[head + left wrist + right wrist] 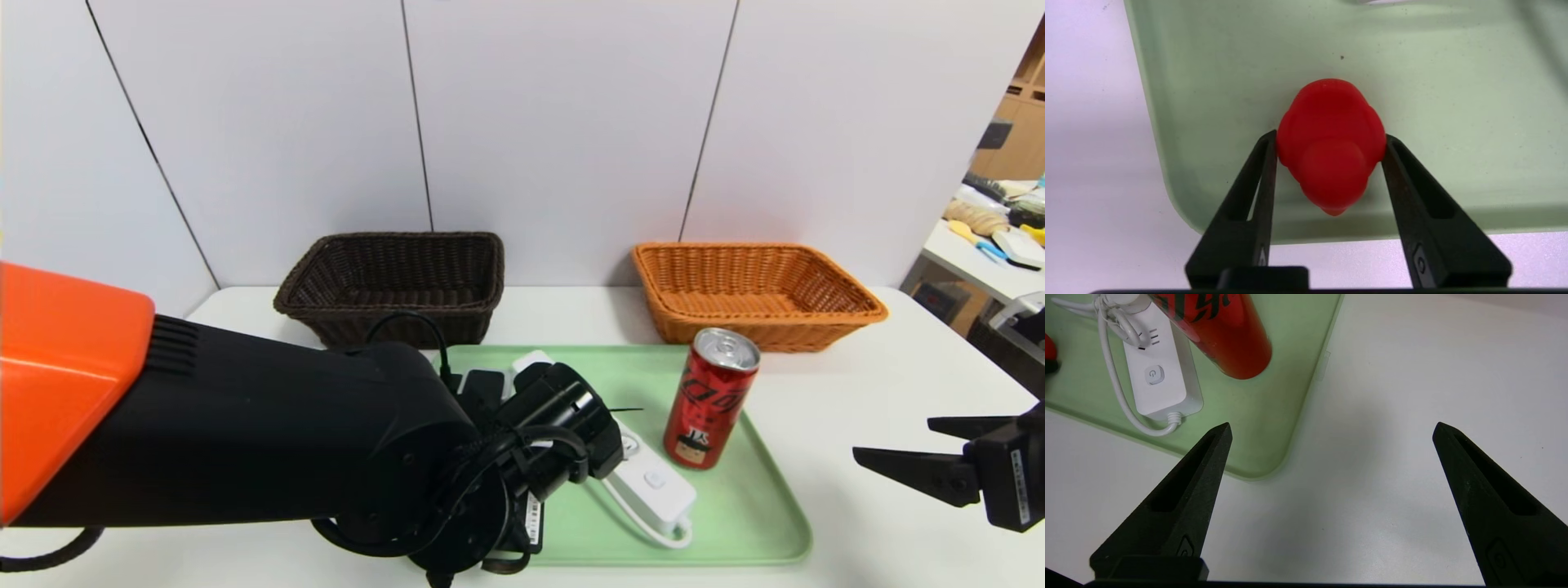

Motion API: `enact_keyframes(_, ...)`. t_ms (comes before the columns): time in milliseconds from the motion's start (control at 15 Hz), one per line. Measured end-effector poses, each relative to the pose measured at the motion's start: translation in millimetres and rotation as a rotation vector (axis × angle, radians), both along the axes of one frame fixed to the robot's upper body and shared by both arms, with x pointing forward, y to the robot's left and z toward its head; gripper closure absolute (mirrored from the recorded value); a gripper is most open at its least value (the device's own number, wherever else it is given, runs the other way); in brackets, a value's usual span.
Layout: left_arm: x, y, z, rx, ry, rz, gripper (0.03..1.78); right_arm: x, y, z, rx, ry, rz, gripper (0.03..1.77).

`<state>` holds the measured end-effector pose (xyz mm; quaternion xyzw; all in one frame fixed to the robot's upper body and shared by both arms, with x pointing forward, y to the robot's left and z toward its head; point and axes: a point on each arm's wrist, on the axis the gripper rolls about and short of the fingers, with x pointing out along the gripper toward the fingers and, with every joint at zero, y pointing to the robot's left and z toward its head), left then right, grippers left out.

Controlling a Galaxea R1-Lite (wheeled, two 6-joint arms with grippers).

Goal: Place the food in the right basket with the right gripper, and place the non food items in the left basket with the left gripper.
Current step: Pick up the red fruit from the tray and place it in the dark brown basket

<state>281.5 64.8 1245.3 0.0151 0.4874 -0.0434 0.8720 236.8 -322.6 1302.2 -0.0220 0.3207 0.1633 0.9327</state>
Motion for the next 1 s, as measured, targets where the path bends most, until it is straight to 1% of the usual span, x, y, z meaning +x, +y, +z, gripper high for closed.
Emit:
enact_keyframes(67,0,0,-1,0.001,0.001,-0.001,1.04,0,0,0,-0.001,0.000,0.000,0.10)
enact_keyframes(133,0,0,-1,0.000,0.003,-0.002,1.06,0,0,0,0.000,0.000,0.000,0.10)
enact_keyframes(333,-1,1,3,-0.008,-0.002,-0.002,1.09,-1,0,1,0.000,-0.003,-0.001,0.10)
enact_keyframes(467,-3,6,16,-0.024,-0.031,-0.010,1.09,-1,0,1,0.001,-0.005,-0.003,0.10)
enact_keyframes(600,-3,17,36,-0.043,-0.082,-0.043,1.10,-1,0,2,0.002,-0.012,-0.001,0.10)
enact_keyframes(733,5,34,59,-0.046,-0.147,-0.063,1.11,-1,0,3,0.003,-0.014,-0.001,0.10)
enact_keyframes(867,21,52,83,-0.059,-0.219,-0.037,1.12,-1,0,3,0.003,-0.015,-0.001,0.10)
enact_keyframes(1000,37,71,104,-0.048,-0.290,-0.019,1.12,-1,0,3,0.003,-0.015,-0.002,0.10)
